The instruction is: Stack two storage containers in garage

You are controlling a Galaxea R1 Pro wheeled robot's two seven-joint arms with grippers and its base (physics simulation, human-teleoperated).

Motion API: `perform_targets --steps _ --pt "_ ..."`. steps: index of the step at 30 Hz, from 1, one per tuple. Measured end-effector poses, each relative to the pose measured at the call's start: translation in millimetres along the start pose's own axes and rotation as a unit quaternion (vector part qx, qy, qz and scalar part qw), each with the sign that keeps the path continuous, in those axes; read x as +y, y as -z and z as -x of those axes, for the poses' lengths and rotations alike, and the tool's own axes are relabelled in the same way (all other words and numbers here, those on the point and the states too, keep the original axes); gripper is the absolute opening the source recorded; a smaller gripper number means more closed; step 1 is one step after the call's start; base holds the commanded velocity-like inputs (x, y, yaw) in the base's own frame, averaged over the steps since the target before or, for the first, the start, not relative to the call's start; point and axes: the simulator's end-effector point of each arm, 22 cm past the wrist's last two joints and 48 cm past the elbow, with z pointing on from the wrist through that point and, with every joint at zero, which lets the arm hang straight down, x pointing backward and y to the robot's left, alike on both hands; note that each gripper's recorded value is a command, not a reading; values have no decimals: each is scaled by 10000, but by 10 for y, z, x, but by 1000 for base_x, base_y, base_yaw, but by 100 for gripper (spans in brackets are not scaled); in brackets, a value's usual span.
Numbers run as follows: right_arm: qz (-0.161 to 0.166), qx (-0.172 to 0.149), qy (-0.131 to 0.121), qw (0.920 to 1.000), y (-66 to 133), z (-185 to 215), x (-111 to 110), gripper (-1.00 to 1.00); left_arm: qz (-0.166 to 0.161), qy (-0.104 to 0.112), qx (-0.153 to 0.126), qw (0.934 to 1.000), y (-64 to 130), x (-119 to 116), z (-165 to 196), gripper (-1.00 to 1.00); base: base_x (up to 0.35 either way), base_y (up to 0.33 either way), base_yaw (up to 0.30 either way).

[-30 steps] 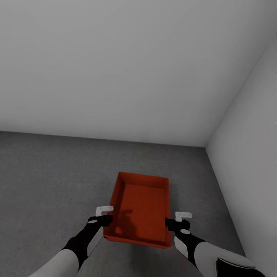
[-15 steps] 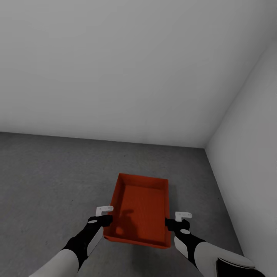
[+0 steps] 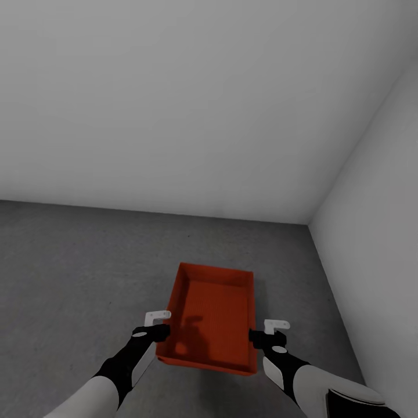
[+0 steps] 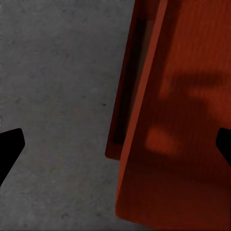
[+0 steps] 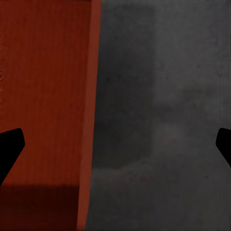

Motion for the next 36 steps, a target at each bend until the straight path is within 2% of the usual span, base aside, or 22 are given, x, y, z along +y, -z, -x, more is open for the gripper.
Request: perform_targets --steps 36 --pt "13 3 17 10000 467 253 -32 100 2 0 6 10000 490 32 204 100 0 0 0"
